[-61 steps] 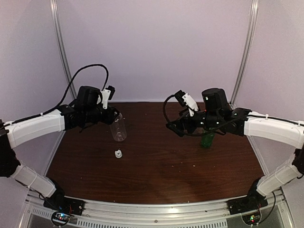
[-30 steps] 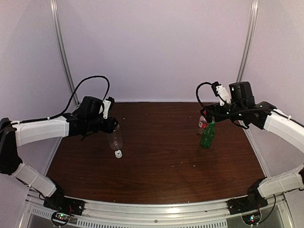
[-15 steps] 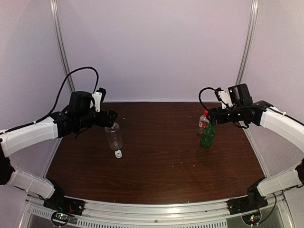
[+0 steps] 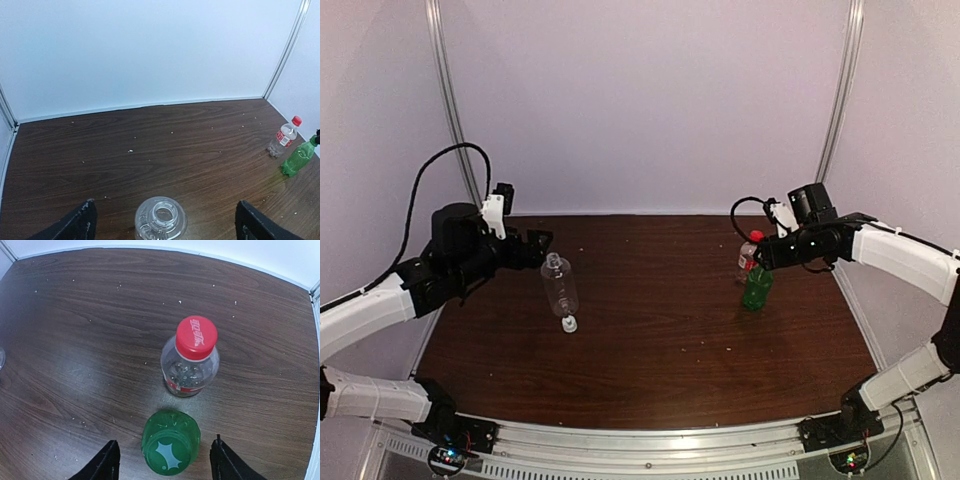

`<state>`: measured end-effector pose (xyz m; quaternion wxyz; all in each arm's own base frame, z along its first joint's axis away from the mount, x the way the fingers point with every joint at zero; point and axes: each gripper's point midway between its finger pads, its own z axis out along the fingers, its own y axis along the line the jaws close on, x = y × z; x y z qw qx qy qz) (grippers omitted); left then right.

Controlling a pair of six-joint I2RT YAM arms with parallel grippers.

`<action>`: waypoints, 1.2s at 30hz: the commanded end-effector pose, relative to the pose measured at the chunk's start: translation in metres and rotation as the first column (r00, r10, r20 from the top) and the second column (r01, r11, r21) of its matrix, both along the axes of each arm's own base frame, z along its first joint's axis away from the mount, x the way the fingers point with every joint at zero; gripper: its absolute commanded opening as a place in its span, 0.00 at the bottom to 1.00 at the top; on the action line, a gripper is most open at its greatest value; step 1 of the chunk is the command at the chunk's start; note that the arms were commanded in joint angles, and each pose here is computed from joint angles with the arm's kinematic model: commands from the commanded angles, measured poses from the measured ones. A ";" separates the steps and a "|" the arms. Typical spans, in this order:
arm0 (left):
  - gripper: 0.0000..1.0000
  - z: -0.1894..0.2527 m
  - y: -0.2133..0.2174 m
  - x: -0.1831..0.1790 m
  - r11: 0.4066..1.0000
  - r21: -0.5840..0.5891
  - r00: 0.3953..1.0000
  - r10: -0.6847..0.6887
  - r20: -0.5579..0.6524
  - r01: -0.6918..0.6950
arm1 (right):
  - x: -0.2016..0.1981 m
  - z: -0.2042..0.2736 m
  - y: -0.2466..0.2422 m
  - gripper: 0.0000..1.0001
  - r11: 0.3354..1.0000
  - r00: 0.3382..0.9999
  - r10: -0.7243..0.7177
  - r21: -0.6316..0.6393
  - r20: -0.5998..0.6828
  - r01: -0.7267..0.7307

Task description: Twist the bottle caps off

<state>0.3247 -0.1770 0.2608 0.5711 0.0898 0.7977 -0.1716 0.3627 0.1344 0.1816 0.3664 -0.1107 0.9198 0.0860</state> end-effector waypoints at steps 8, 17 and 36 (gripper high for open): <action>0.98 0.033 -0.023 -0.011 0.983 -0.105 0.987 -0.142 0.074 0.150 | 0.007 -0.014 0.001 0.47 1.000 0.999 0.000 0.000 -0.035 0.000; 0.98 0.042 -0.050 -0.023 0.943 -0.111 0.948 -0.307 0.083 0.315 | 0.008 -0.012 0.005 0.28 1.000 0.999 0.022 0.003 -0.040 -0.022; 0.98 0.063 -0.110 -0.060 0.788 -0.097 0.792 -0.595 0.135 0.609 | -0.056 0.099 0.130 0.06 0.781 0.841 0.517 0.313 0.163 -0.541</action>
